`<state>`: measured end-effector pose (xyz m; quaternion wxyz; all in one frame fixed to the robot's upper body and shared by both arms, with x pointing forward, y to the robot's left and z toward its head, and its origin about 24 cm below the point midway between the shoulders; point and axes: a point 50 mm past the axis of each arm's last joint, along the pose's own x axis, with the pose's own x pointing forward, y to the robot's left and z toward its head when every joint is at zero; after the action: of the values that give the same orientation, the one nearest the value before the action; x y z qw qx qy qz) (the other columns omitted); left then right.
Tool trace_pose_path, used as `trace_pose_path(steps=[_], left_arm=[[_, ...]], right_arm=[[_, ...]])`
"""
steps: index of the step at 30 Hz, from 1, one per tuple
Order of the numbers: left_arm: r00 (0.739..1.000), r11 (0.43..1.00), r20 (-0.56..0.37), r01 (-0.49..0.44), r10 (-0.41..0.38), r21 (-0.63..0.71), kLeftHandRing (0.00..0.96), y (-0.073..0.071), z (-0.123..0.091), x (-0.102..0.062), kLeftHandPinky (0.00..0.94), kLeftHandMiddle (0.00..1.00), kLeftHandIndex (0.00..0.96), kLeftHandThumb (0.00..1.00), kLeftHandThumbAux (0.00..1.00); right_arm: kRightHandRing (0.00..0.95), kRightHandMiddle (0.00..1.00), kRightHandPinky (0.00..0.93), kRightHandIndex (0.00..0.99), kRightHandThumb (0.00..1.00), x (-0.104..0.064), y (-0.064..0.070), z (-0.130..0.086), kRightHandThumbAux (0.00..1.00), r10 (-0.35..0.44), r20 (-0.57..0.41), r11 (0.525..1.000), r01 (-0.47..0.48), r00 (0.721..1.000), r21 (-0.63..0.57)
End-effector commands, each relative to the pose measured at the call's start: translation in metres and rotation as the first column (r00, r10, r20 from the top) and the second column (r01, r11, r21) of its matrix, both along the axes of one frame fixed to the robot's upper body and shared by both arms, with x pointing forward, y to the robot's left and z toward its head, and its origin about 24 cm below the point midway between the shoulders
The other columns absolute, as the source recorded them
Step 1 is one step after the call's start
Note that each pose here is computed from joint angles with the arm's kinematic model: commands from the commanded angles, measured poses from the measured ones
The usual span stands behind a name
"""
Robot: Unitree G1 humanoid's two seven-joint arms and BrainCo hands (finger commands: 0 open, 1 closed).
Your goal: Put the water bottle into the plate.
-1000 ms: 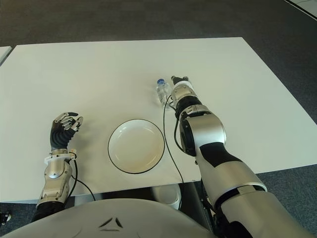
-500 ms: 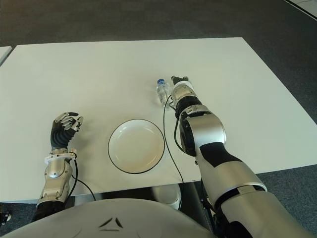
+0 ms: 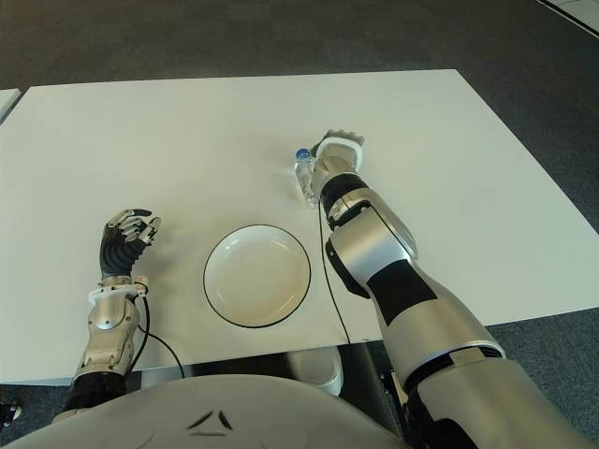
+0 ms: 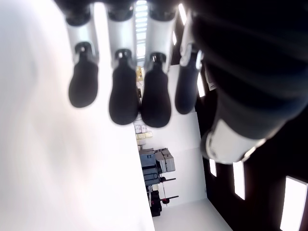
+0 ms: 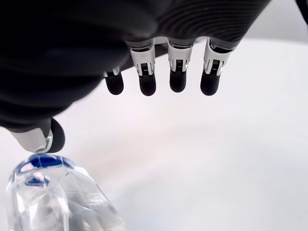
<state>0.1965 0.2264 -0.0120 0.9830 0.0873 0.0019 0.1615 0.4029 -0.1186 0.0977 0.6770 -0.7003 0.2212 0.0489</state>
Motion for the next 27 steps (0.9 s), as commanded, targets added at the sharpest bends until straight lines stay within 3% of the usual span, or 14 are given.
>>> trace_pose_path(steps=[1, 13, 27], left_arm=[[1.0, 1.0, -0.01, 0.0, 0.0, 0.005, 0.709, -0.002, -0.003, 0.001, 0.684, 0.723, 0.435, 0.705, 0.718], [1.0, 1.0, -0.015, 0.01, -0.01, -0.002, 0.7, -0.001, -0.005, 0.003, 0.665, 0.717, 0.436, 0.705, 0.718], [1.0, 1.0, 0.004, -0.002, 0.002, -0.01, 0.701, -0.005, -0.005, 0.005, 0.678, 0.719, 0.437, 0.706, 0.717]], right_arm=[[0.0, 0.0, 0.0, 0.0, 0.045, 0.001, -0.001, 0.003, 0.307, 0.016, -0.026, 0.999, -0.018, 1.0, -0.042], [0.0, 0.0, 0.0, 0.0, 0.001, 0.004, 0.004, 0.011, 0.314, 0.036, -0.024, 0.998, -0.037, 0.999, -0.045], [0.0, 0.0, 0.0, 0.0, 0.012, 0.003, 0.009, 0.009, 0.318, -0.004, 0.042, 0.992, -0.001, 0.999, 0.123]])
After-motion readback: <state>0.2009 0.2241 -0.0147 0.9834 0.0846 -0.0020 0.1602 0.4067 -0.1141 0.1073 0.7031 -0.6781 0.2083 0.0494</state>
